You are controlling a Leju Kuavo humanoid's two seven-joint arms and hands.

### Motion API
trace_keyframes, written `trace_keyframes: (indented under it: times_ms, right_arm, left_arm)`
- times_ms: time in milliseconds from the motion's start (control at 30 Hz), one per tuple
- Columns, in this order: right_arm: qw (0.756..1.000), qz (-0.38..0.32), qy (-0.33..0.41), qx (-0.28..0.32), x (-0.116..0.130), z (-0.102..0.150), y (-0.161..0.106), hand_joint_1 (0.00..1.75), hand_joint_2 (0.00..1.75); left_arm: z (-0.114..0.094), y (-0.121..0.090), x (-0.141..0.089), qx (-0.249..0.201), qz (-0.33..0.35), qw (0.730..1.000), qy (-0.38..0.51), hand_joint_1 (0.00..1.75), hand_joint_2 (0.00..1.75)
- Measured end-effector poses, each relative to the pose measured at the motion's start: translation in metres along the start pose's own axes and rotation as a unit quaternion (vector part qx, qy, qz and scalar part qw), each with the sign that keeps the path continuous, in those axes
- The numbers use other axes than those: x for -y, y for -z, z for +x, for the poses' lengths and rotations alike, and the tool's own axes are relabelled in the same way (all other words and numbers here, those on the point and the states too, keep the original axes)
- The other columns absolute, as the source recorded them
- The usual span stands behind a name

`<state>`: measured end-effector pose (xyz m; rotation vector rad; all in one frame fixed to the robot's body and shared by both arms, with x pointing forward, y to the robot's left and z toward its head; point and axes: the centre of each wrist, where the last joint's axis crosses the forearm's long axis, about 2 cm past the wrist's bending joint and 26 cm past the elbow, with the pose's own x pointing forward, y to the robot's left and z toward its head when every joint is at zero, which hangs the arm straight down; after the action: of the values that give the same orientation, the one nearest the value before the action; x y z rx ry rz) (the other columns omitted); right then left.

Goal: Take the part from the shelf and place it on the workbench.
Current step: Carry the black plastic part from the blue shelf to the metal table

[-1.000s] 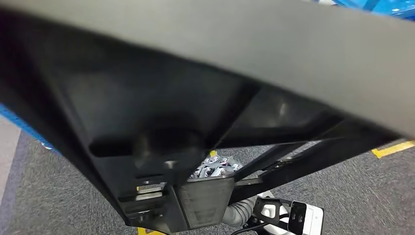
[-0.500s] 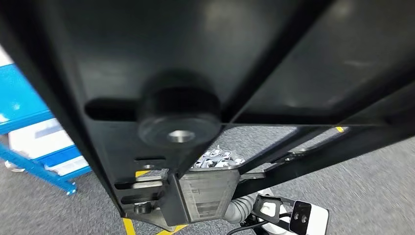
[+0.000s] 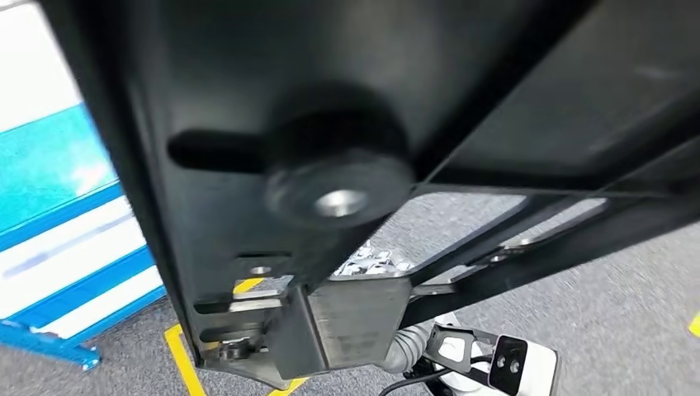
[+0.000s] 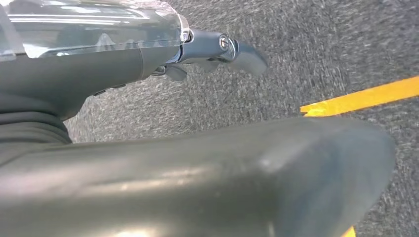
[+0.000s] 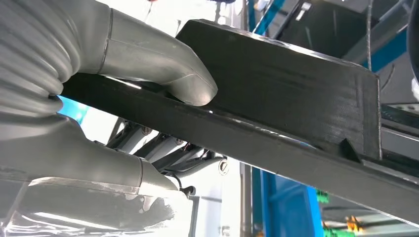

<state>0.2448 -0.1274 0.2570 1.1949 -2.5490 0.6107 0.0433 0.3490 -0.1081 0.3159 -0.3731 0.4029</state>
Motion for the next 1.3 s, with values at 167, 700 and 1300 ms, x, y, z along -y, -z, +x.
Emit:
trace_keyframes:
  times_ms: [167,700,1300]
  right_arm:
    - [1.000,-0.001,-0.004,-0.003,0.000,0.000,-0.001,1.75,1.75]
    - [0.999,-0.028,-0.022,-0.023,-0.009,0.003,-0.015,1.75,1.75]
    - [1.000,-0.017,0.006,-0.016,-0.008,0.004,-0.015,1.75,1.75]
  left_arm:
    - [-0.002,0.000,-0.002,-0.002,-0.009,1.000,0.003,0.00,0.00]
    - [-0.003,-0.002,0.007,-0.015,-0.031,0.999,0.017,0.00,0.00]
    - [-0.008,-0.005,0.015,-0.031,-0.023,0.999,0.000,0.00,0.00]
